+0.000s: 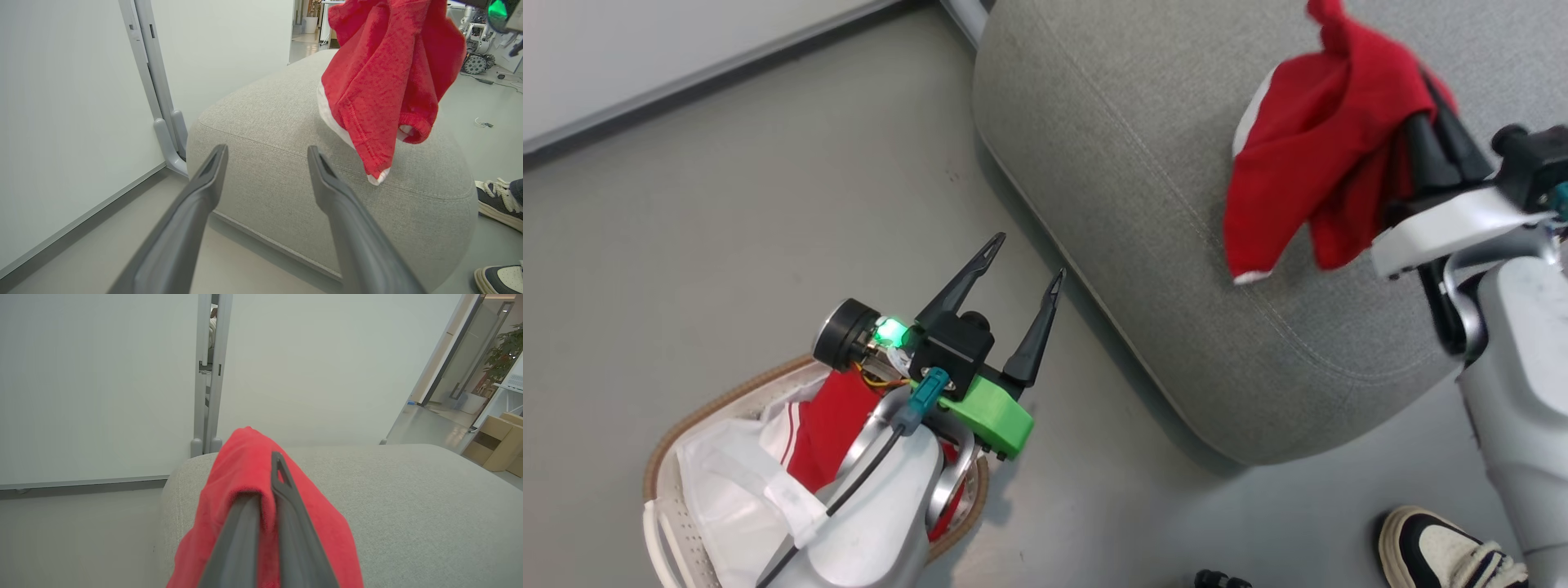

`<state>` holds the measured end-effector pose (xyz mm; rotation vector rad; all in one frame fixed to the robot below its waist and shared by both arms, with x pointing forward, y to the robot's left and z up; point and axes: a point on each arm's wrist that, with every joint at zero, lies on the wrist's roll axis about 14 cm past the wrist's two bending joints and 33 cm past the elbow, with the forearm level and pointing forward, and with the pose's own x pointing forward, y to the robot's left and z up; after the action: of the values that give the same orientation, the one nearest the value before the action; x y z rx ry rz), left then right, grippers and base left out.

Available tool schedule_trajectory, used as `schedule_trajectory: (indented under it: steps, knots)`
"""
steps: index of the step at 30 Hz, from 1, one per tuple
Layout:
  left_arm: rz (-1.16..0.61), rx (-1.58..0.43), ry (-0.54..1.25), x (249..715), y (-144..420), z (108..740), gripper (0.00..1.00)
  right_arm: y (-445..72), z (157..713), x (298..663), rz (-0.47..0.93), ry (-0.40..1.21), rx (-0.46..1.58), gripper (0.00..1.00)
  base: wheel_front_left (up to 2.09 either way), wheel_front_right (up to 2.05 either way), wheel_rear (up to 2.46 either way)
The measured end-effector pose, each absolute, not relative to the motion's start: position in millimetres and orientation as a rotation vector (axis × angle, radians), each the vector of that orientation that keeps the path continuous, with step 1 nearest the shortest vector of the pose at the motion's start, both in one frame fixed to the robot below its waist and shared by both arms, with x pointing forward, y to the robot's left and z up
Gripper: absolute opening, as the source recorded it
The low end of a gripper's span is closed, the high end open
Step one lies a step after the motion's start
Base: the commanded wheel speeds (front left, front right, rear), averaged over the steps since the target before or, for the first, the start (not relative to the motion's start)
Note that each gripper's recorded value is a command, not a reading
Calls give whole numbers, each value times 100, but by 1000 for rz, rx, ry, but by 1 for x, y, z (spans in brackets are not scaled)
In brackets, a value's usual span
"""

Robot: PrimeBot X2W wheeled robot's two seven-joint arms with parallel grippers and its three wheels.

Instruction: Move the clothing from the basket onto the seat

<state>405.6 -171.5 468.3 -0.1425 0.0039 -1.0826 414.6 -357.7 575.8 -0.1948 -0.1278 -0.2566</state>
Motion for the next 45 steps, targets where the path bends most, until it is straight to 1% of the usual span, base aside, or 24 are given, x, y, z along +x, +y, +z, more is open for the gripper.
schedule_trajectory:
  steps: [6, 10, 15, 19, 20, 21, 22, 26, 31, 39, 42, 45]
  knots:
    - [-1083, -144, 82, 418, -167, 426, 100, -407, 593, 444, -336, -98, -334, 0, 0, 0, 0]
    - [-1070, -150, 109, 430, -162, 405, 100, -435, 592, 464, -389, -61, -387, 0, 0, 0, 0]
    - [-1036, -155, 145, 440, -151, 382, 100, -460, 579, 485, -441, 0, -425, 0, 0, 0, 0]
    - [-995, -148, 177, 446, -136, 366, 100, -473, 549, 493, -478, 72, -406, 0, 0, 0, 0]
    - [-976, -147, 185, 449, -131, 362, 100, -473, 539, 495, -487, 85, -383, 27, 0, 0, 0]
    - [-955, -151, 193, 452, -126, 359, 100, -473, 529, 497, -497, 95, -348, 87, 0, 0, 0]
    - [-933, -157, 199, 456, -121, 357, 100, -470, 518, 499, -499, 111, -324, 100, 0, 0, 0]
    - [-882, -147, 224, 462, -105, 345, 100, -457, 476, 498, -486, 177, -268, 100, 0, 0, 0]
    - [-837, -130, 222, 466, -93, 348, 100, -446, 448, 471, -481, 233, -240, 100, 0, 0, 0]
    - [-738, -117, 193, 473, -70, 370, 100, -415, 442, 442, -423, 226, -194, 100, 0, 0, 0]
    - [-674, -110, 178, 476, -54, 380, 100, -392, 442, 441, -370, 205, -163, 100, 0, 0, 0]
    - [-606, -98, 176, 477, -34, 385, 100, -365, 445, 447, -302, 176, -133, 100, 0, 0, 0]
